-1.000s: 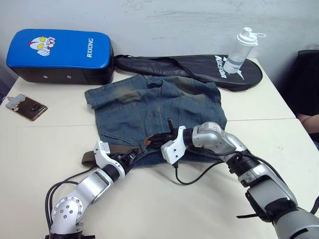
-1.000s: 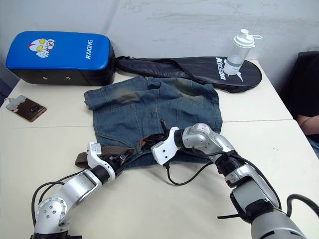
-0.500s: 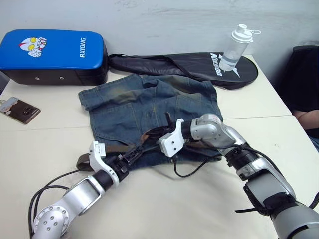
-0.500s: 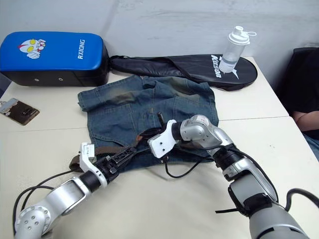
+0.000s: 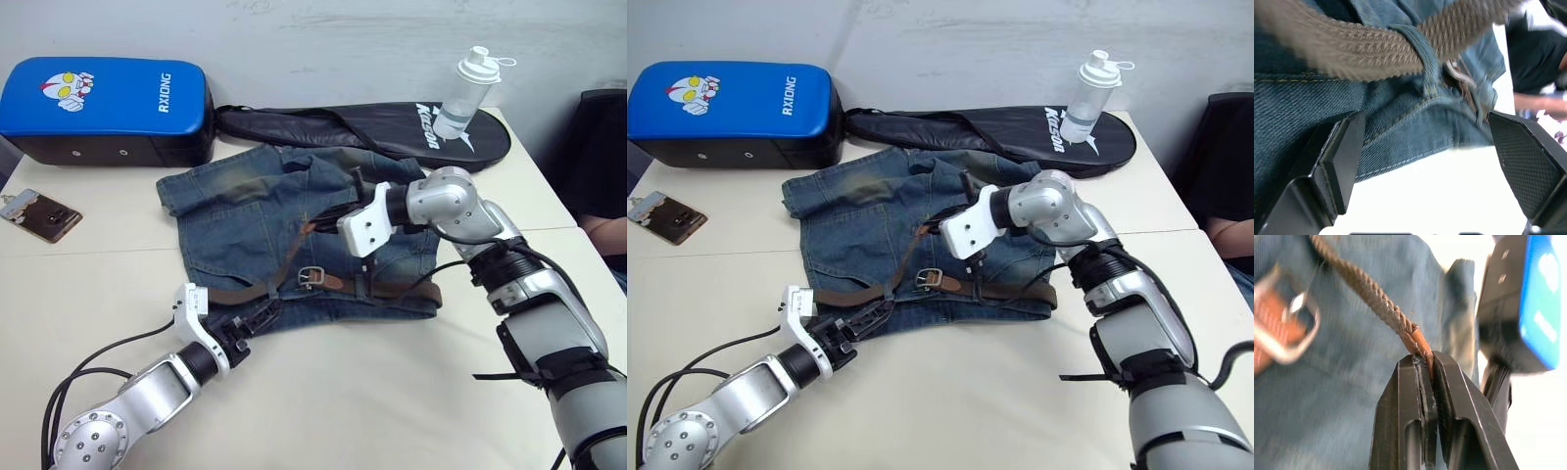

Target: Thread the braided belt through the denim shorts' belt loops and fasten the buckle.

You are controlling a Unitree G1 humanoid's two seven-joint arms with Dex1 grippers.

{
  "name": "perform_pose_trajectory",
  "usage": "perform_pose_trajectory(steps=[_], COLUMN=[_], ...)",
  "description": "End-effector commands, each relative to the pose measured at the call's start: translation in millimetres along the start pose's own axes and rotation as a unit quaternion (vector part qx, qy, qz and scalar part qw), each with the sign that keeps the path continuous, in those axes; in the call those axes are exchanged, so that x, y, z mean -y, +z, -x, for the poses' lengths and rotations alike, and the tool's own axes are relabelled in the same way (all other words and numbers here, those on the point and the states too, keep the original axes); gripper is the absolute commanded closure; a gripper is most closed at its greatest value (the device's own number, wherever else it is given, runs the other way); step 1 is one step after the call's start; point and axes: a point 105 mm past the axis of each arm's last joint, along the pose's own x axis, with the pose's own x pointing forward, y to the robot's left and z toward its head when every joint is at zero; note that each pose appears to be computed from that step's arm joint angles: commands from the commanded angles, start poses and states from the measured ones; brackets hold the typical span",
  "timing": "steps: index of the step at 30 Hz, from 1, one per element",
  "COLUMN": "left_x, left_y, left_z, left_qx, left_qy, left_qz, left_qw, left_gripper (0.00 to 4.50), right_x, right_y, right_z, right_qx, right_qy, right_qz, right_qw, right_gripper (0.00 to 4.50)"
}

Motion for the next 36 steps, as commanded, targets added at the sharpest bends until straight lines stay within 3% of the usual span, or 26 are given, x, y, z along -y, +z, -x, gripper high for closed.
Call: perform_pose_trajectory(steps=[1, 5, 10, 13, 15, 19, 21, 23, 28, 32, 36], left_x=[1, 14, 12, 14, 29, 68, 76, 84, 94, 90, 90], left_y=[10, 10, -4, -1, 20, 65, 91, 103, 106, 90, 88], left_z=[16, 32, 58, 69, 80, 93, 82, 65, 20, -17, -33], left_qx=[0.020, 0.010, -0.090, -0.107, -0.068, 0.020, 0.070, 0.086, 0.088, 0.052, 0.061], left_qy=[0.002, -0.021, -0.066, -0.088, -0.143, -0.242, -0.239, -0.226, -0.185, -0.148, -0.142], left_qz=[-0.097, -0.220, -0.262, -0.270, -0.244, -0.233, -0.257, -0.296, -0.406, -0.532, -0.578], left_qw=[0.995, 0.975, 0.959, 0.953, 0.957, 0.941, 0.934, 0.924, 0.891, 0.832, 0.801], left_gripper=[0.09, 0.09, 0.09, 0.09, 0.09, 0.09, 0.09, 0.09, 0.09, 0.09, 0.09], right_x=[12, 15, 17, 18, 17, 24, 29, 31, 34, 38, 39], right_y=[-24, -34, -31, -29, -25, -9, -1, 4, 9, 13, 15], right_z=[35, 52, 62, 65, 66, 65, 63, 61, 60, 62, 63], right_qx=[-0.050, -0.067, -0.048, -0.042, -0.030, 0.005, 0.021, 0.029, 0.035, 0.039, 0.040], right_qy=[-0.014, -0.020, -0.023, -0.022, -0.022, -0.037, -0.046, -0.050, -0.061, -0.069, -0.073], right_qz=[-0.006, -0.035, -0.071, -0.078, -0.092, -0.097, -0.099, -0.107, -0.142, -0.173, -0.187], right_qw=[0.999, 0.997, 0.996, 0.996, 0.995, 0.995, 0.994, 0.993, 0.987, 0.982, 0.979], right_gripper=[4.50, 4.50, 4.50, 4.50, 4.50, 4.50, 4.50, 4.50, 4.50, 4.50, 4.50])
